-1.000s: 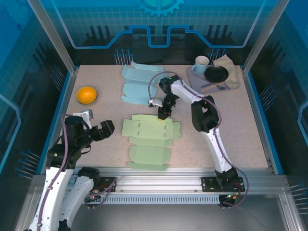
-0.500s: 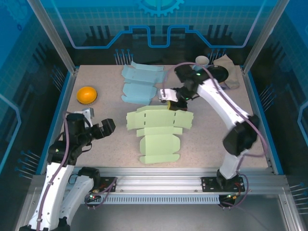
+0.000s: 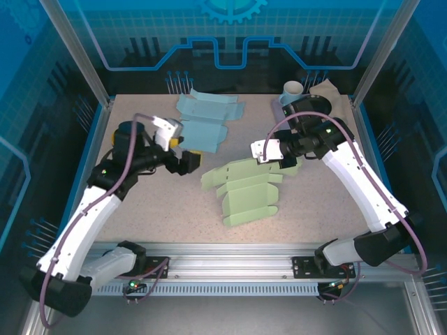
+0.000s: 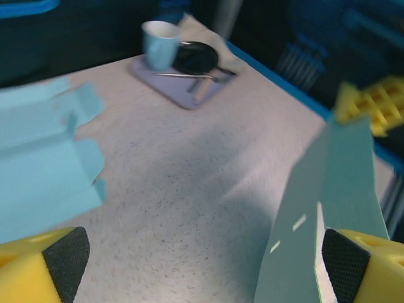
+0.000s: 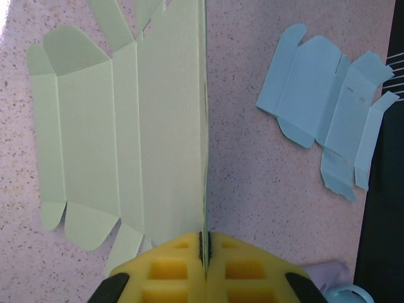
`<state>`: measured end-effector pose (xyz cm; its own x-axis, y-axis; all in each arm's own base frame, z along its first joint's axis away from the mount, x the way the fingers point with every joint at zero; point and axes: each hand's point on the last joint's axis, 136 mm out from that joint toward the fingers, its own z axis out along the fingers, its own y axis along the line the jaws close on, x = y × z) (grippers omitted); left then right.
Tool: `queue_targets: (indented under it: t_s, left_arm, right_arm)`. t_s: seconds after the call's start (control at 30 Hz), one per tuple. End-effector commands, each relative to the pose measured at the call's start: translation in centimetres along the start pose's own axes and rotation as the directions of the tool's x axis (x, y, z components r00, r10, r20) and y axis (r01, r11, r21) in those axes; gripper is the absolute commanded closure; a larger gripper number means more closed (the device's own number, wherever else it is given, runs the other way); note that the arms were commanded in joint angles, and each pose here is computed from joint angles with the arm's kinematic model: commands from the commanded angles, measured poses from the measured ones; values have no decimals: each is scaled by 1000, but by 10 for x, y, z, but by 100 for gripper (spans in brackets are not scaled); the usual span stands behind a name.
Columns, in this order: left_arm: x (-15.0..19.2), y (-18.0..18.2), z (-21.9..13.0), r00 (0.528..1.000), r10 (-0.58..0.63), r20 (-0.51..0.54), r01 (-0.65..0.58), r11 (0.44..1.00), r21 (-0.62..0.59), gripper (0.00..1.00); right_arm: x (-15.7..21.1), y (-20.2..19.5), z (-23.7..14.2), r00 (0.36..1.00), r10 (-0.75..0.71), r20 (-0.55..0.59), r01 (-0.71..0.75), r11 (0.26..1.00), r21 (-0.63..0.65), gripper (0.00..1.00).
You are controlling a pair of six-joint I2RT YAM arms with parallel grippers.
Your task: Fold the paper box
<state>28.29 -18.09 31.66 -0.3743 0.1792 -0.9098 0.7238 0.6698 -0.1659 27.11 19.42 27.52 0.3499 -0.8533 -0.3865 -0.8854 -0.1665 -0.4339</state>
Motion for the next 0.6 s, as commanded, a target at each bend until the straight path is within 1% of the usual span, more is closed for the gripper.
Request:
queue_targets:
  t_s: [0.0, 0.07, 0.17, 0.27, 0.4, 0.57]
  left_arm:
    - [-6, -27, -1, 928, 368, 56, -372, 917, 140, 2]
    - [-4, -36, -1, 906, 416, 76, -423, 885, 194, 3]
    - [1, -46, 5, 901, 428, 72, -431, 865, 257, 6]
    - [8, -59, 12, 891, 447, 78, -448, 839, 308, 7]
    - [10, -72, 22, 876, 473, 91, -475, 815, 333, 8]
    - [10, -74, 34, 876, 477, 76, -471, 808, 353, 11]
  right_arm:
    - [-9, -4, -6, 998, -6, 60, 6, 1000, 2, 100]
    - [-11, -4, -6, 997, -4, 72, 4, 1000, -3, 100]
    - [-13, -3, -5, 996, -6, 88, 7, 1000, -14, 100]
    - [-13, -2, -2, 996, -4, 91, 7, 1000, -25, 100]
    - [-16, -2, 1, 994, -6, 106, 9, 999, -34, 100]
    - [-21, 3, 2, 992, -12, 122, 18, 999, -51, 100]
